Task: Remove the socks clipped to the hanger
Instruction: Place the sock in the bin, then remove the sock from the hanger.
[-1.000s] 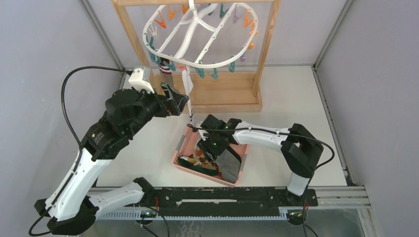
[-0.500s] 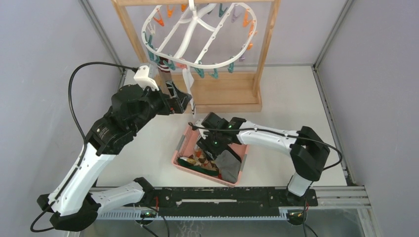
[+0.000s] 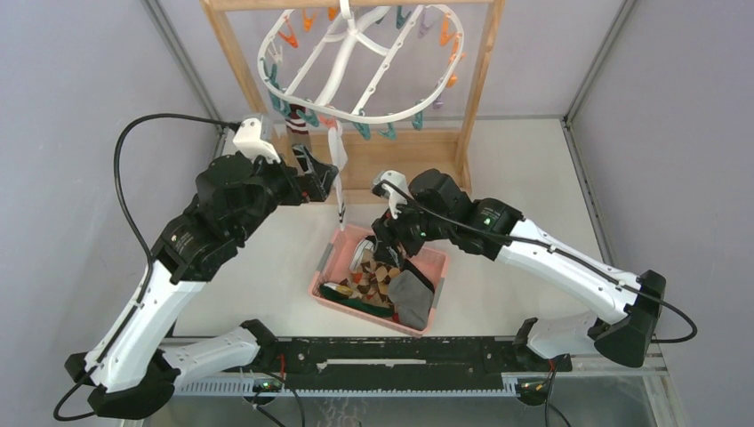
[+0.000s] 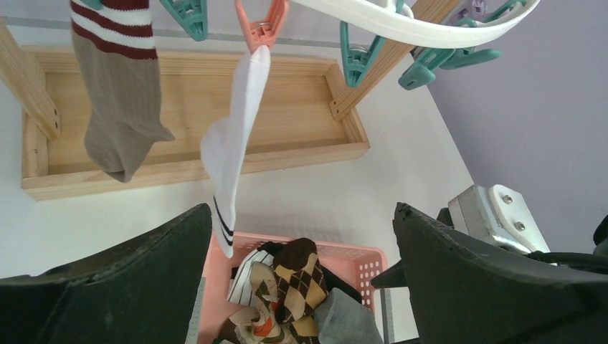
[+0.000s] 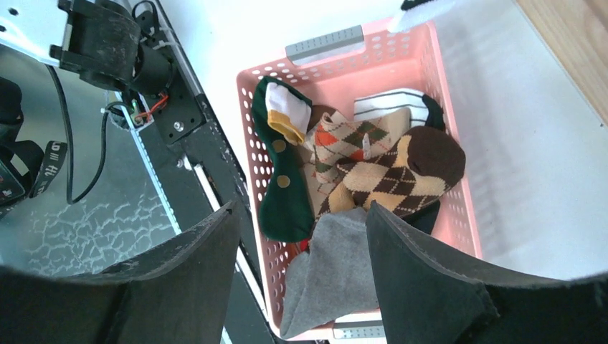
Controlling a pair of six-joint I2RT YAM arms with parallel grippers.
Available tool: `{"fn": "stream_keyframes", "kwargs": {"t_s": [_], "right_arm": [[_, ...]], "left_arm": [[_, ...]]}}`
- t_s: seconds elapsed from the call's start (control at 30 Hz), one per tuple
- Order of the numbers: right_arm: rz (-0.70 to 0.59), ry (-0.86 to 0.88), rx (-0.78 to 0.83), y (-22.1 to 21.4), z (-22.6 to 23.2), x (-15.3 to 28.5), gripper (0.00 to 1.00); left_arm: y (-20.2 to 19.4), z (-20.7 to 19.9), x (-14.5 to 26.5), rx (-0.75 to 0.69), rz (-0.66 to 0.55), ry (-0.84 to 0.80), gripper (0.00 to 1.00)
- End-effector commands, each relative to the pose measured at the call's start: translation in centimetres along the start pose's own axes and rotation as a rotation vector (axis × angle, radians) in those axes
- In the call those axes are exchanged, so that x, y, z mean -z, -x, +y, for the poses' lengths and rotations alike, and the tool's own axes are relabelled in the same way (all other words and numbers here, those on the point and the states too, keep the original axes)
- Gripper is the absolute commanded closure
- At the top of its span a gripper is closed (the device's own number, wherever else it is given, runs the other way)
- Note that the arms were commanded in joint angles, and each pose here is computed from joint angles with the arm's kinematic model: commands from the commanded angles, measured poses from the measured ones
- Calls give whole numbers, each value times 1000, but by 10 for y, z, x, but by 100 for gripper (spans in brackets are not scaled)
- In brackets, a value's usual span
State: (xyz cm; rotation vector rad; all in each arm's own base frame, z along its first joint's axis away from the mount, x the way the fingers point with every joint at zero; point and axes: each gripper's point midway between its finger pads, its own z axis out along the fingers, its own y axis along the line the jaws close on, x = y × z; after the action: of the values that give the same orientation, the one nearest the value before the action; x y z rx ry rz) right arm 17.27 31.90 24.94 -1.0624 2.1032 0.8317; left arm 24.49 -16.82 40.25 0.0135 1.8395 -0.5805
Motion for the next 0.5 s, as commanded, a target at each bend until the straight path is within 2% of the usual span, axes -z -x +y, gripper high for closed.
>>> {"fn": "stream_keyframes", "kwargs": {"t_s": [0.0,0.1,0.2,0.47], "right_arm": [[1,-2,-52,-4,-2,5,28],[-19,-2,-70,-1,-2,11,28],[-40,-2,-96,0,-3,17,28],[-54,-5,-137,-11,-5,27,27]], "left_arm": [[0,13,-7,-16,-54,46,0],[-8,22,-17,-22,-76,74,0],[-13,32,-24,-18,-150,90,0],[-38,35,-73,-60,-103,115,0]]}}
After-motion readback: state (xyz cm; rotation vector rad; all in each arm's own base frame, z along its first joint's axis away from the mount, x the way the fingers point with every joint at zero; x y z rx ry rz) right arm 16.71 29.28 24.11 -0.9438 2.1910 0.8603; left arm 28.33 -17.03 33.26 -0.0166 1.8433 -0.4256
